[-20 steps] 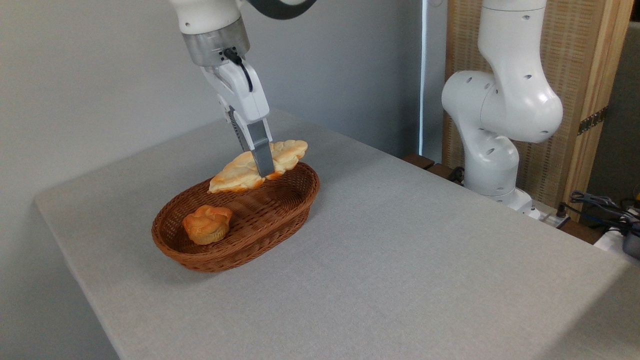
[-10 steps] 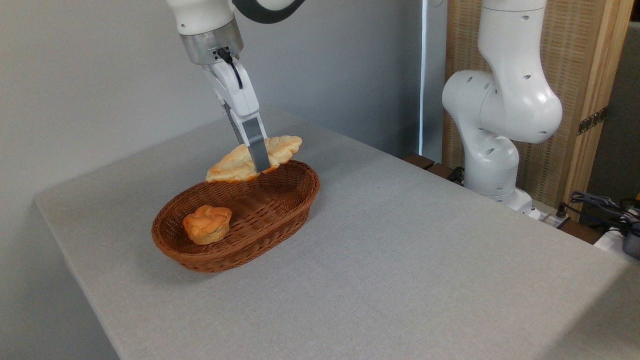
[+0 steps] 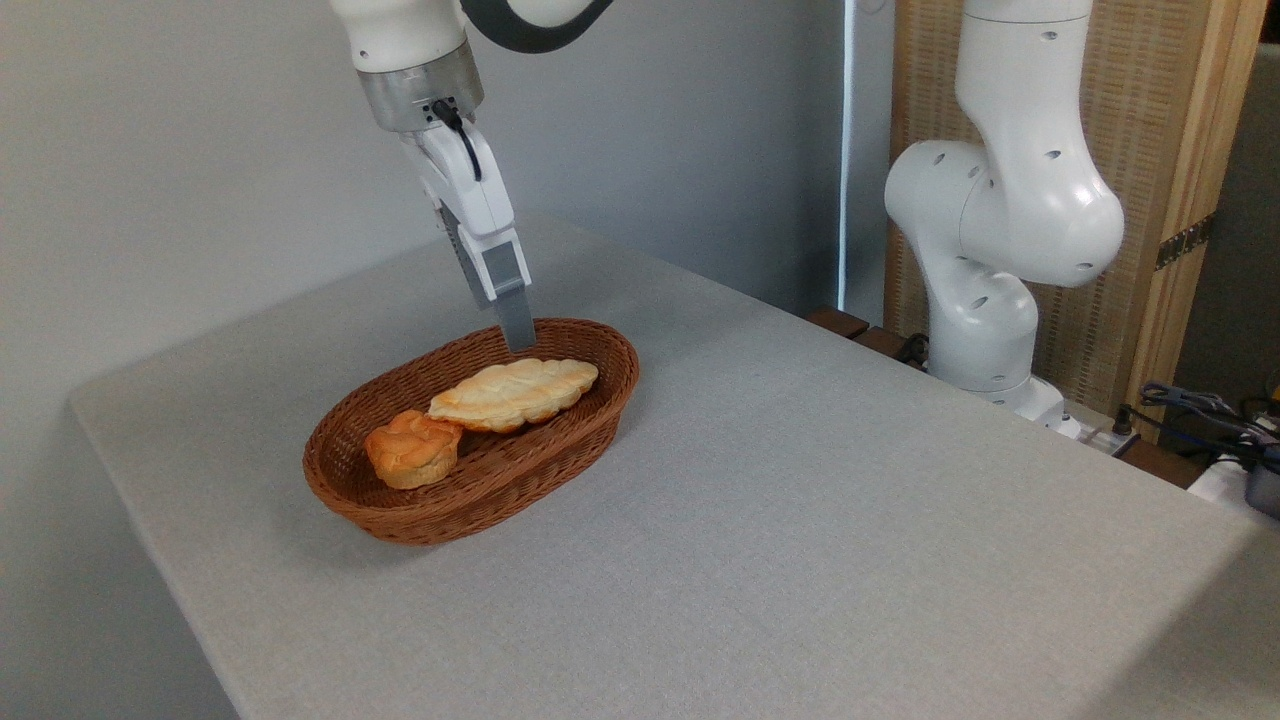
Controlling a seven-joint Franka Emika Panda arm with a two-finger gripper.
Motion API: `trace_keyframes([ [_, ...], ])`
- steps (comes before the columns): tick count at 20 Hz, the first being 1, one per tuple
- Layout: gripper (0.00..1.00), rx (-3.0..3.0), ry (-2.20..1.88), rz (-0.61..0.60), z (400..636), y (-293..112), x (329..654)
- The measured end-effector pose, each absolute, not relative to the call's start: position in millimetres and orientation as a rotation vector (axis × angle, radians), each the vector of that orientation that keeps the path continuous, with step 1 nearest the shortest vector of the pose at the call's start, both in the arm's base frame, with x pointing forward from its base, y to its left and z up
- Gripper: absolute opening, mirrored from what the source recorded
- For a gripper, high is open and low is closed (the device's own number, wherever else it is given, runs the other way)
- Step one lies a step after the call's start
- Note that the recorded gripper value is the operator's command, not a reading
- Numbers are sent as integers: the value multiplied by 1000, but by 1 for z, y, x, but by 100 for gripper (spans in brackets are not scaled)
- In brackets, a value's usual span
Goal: Put bread into the basket
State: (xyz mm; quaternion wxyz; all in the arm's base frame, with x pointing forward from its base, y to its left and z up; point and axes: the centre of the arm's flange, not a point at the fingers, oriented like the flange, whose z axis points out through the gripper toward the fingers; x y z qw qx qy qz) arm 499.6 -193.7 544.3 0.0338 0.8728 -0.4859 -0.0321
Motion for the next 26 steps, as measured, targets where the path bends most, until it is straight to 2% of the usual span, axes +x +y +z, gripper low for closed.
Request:
trace_keyframes([
  [4,100,2732,-1418,-34,561,-166,512],
  [9,100,2805,-1294,101,602,-116,532],
  [13,100,2850,-1200,150,616,-75,542],
  [18,100,2829,-1219,80,624,-62,541],
  [26,100,2825,-1215,53,623,-61,548],
])
